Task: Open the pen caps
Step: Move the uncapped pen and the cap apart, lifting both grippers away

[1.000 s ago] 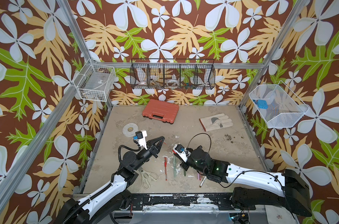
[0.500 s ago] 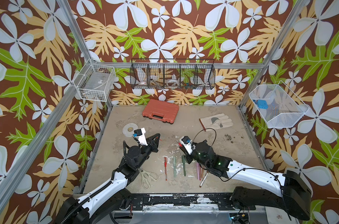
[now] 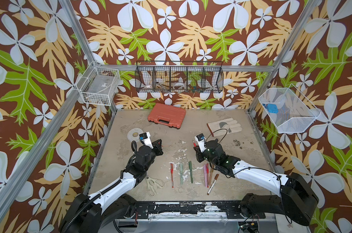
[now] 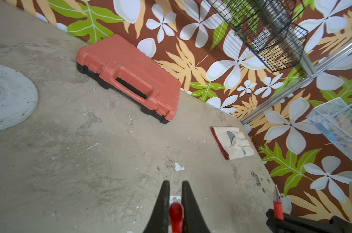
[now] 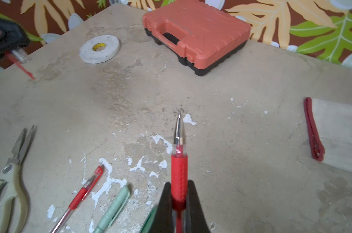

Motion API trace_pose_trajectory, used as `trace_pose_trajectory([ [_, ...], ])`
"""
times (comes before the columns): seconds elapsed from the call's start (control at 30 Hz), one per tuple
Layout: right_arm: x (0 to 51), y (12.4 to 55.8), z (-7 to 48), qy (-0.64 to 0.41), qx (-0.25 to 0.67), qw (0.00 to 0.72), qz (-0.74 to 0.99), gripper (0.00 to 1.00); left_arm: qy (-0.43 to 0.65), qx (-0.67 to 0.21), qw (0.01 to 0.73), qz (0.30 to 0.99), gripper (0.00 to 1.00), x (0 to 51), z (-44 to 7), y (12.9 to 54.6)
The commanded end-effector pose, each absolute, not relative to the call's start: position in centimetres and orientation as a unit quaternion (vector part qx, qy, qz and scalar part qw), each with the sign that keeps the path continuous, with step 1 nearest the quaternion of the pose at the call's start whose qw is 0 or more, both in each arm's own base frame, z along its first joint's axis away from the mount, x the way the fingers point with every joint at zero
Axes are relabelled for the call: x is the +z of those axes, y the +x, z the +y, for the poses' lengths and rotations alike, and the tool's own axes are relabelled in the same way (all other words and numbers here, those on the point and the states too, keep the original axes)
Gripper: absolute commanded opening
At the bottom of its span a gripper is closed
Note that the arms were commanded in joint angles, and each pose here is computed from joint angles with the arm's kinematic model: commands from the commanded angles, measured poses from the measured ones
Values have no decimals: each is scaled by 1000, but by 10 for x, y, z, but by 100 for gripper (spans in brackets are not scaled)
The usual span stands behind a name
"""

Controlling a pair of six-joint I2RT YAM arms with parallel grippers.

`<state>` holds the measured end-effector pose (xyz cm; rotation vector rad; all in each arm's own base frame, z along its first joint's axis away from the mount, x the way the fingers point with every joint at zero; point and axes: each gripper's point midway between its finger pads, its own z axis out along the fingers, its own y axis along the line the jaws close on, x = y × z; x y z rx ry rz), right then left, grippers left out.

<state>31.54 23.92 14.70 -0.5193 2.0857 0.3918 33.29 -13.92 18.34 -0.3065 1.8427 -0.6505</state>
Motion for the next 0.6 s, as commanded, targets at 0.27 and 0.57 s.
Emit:
trace_pose_trajectory([
  [0.27, 141, 372, 235, -144, 140, 426, 882, 0, -149, -254, 498, 816, 0, 135, -124, 358],
  [0.57, 126, 431, 250, -135, 136, 403, 895, 0, -130, -233, 448, 853, 0, 100, -130, 375],
])
